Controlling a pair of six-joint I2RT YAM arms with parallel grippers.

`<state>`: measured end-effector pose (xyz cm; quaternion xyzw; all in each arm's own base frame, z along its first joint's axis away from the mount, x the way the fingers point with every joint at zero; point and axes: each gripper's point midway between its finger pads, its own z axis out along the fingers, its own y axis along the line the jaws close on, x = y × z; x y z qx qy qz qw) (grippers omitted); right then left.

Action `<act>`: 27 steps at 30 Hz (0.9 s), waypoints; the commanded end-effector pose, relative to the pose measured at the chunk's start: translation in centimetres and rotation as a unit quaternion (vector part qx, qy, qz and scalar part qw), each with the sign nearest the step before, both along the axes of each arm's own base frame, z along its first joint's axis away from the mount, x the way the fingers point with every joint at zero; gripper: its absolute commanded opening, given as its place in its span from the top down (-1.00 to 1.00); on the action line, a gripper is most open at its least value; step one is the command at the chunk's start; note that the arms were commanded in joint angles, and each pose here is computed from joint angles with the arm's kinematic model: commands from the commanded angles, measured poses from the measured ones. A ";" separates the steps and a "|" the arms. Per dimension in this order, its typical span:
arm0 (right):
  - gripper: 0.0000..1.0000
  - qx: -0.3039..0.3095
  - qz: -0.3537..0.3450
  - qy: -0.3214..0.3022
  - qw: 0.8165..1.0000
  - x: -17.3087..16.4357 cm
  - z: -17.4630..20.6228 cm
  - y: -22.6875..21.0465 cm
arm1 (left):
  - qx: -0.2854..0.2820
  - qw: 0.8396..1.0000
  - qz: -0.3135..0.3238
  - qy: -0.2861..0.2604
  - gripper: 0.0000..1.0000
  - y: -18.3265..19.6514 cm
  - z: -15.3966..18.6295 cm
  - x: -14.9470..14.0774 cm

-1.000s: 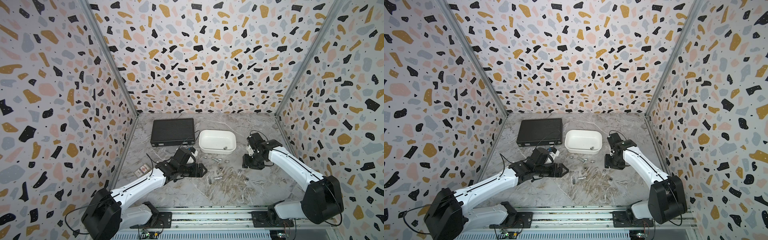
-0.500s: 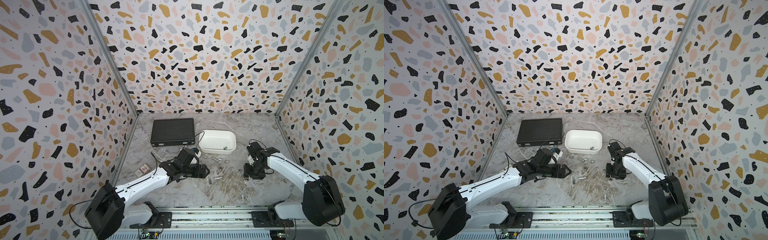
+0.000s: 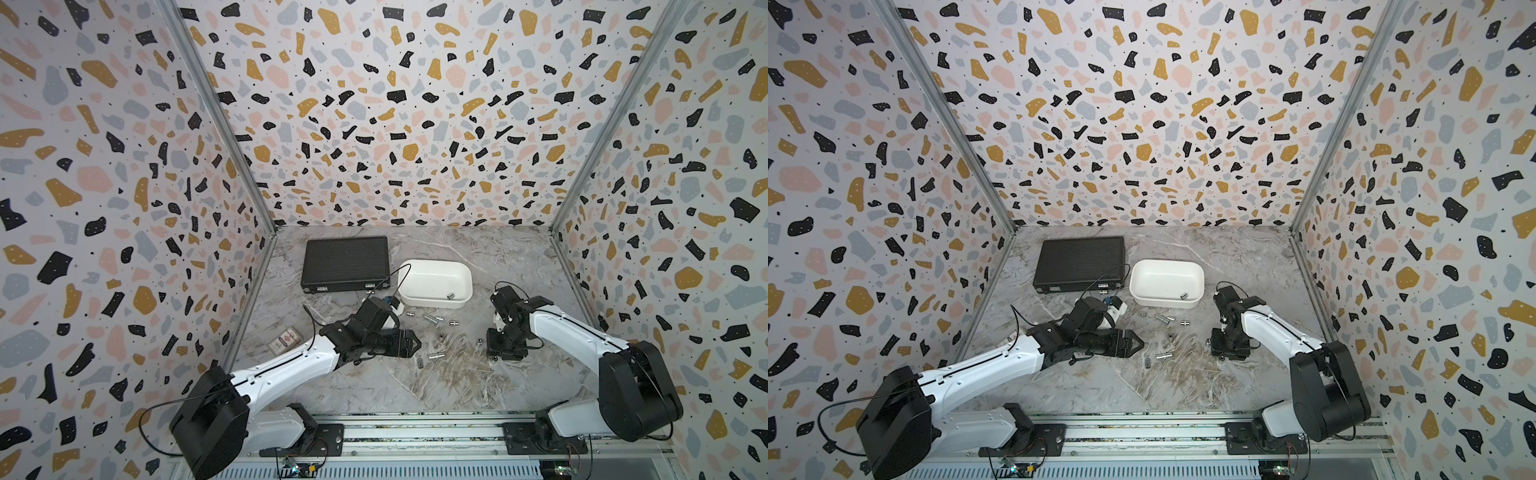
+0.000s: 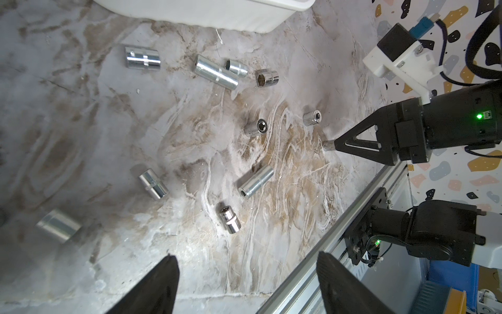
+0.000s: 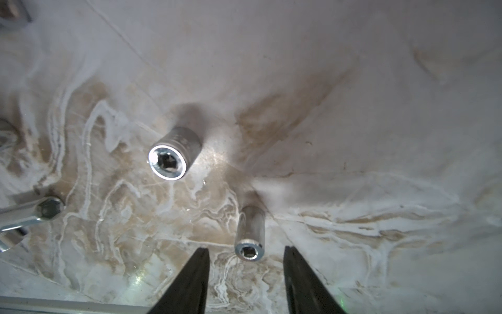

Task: Put the socket on the desktop into the storage box
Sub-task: Pick up the socket head at the center of the board.

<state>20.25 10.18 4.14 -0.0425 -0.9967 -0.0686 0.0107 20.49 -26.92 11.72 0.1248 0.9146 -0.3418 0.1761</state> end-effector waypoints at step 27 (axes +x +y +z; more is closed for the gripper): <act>0.63 -0.013 -0.011 0.024 1.000 -0.7 -1.9 -0.5 | -0.016 0.999 0.005 -0.032 -0.66 -0.4 1.0 0.8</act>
